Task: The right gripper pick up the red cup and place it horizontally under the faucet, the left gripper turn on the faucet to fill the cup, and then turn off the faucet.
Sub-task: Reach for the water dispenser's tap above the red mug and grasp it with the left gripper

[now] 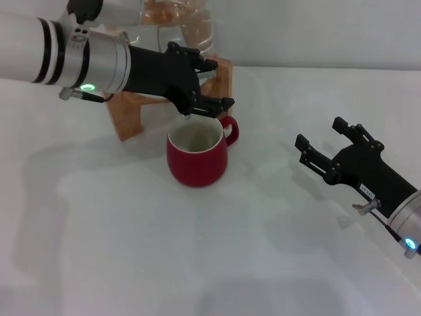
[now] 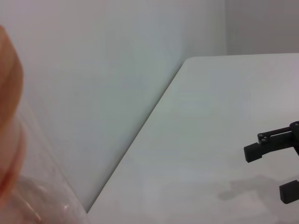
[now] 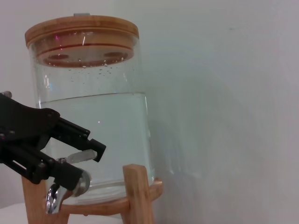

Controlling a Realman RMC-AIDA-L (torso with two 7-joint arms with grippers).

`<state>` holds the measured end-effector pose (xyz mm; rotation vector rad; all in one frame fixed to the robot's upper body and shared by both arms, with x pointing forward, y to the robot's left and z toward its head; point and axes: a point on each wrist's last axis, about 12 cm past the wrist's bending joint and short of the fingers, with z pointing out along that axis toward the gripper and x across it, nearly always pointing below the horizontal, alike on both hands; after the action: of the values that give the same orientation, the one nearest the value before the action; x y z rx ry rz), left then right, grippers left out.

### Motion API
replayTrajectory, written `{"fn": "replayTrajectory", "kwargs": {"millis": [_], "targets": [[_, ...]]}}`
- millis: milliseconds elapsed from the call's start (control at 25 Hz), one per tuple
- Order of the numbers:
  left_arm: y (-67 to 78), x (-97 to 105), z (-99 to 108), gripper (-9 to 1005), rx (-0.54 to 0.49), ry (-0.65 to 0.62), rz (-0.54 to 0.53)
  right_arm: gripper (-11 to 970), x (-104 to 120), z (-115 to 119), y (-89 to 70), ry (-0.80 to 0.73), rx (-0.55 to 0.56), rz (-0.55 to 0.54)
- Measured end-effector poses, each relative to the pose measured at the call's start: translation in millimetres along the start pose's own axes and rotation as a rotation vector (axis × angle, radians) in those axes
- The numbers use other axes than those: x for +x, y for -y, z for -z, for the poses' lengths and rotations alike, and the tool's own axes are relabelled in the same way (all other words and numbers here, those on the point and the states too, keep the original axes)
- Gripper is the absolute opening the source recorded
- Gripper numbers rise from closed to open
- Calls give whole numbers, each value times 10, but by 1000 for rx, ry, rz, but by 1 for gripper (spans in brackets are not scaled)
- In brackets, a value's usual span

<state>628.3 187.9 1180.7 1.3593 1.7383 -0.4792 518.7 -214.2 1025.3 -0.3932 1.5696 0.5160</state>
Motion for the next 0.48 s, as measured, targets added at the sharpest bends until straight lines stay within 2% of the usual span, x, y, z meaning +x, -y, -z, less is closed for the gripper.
{"fn": "replayTrajectory", "kwargs": {"millis": [480], "targets": [[18,4,-50,757,11,-17,-19,870,0,3,0,1,0,0]]}}
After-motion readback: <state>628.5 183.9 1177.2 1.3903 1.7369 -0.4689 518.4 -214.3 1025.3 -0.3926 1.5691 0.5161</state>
